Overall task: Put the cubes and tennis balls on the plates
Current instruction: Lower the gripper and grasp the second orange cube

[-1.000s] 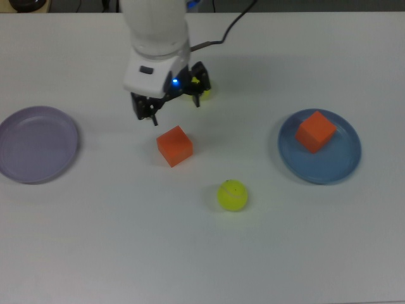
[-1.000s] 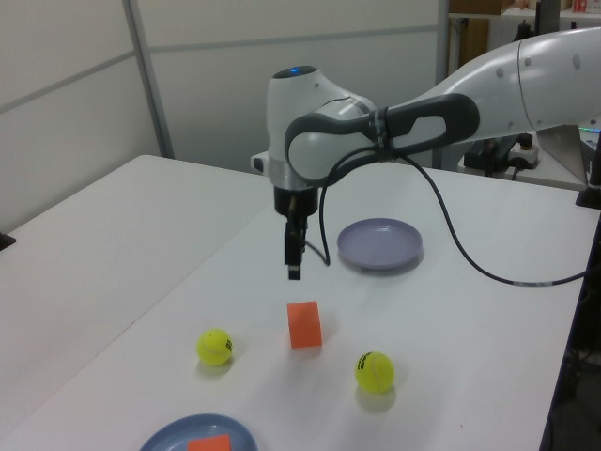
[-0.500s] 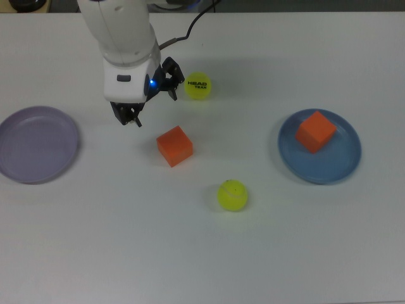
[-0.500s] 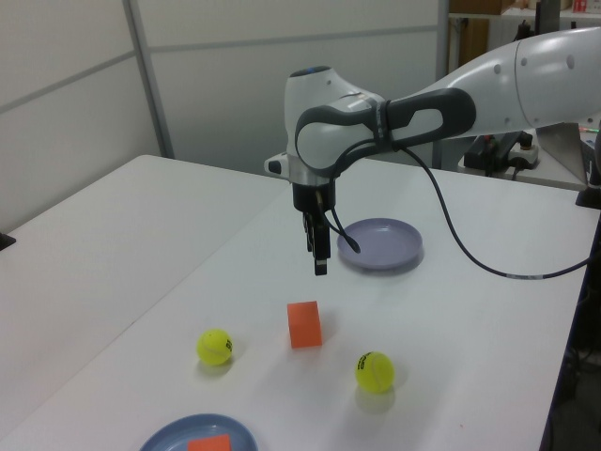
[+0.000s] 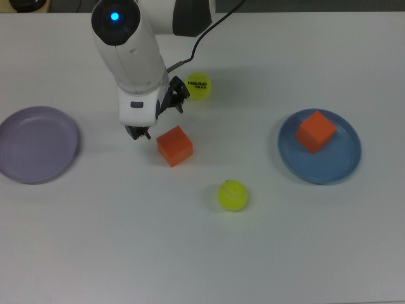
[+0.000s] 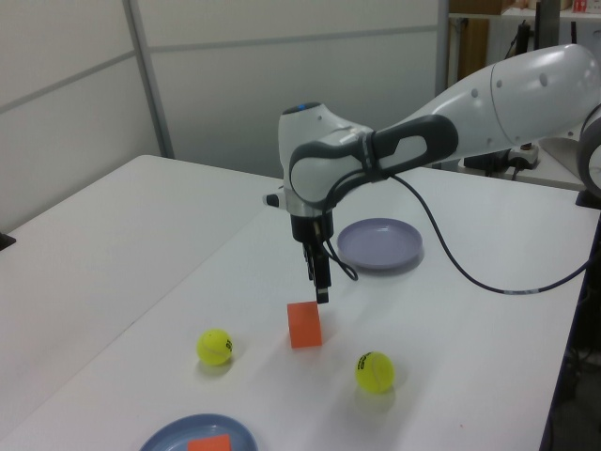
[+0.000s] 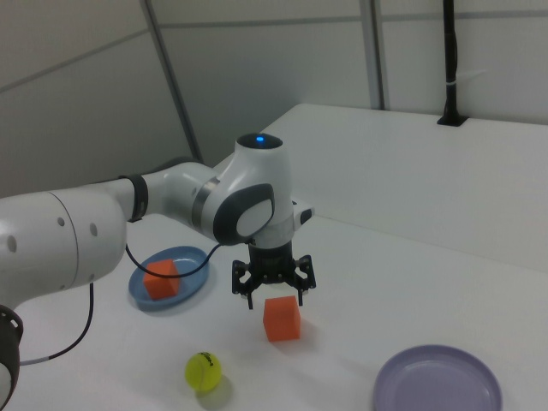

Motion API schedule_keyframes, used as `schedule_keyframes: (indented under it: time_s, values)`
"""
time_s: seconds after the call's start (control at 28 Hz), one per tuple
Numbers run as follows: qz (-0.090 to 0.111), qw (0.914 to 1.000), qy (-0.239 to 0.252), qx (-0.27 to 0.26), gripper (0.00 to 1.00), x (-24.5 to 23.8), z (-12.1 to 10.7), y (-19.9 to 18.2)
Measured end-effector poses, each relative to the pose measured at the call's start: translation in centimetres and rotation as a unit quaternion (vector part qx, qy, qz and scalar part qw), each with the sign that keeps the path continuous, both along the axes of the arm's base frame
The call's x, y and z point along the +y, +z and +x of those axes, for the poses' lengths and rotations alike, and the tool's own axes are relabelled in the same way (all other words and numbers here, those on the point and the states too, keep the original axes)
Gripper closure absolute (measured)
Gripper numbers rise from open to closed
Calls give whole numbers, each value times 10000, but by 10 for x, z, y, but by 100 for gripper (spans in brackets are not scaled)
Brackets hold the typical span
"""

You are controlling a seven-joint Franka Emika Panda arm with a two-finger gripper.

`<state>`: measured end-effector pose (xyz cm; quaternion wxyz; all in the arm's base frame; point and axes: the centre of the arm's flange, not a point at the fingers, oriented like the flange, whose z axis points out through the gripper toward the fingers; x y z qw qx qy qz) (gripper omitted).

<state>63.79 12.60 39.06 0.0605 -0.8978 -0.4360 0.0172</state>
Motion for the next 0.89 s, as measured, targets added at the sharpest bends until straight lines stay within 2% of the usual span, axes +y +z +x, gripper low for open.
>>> schedule_keyframes:
  time_s: [0.39,0.68,0.82,0.86,0.89]
  values:
    - [7,9998,-26,-195,0,18,-2,-46]
    - [22,9989,-310,-348,0,27,3,-62]
    - [-42,9984,-408,-399,4,35,3,-67]
    - [-55,9983,-428,-394,10,37,2,-68]
    - [-59,9983,-433,-394,12,38,2,-68]
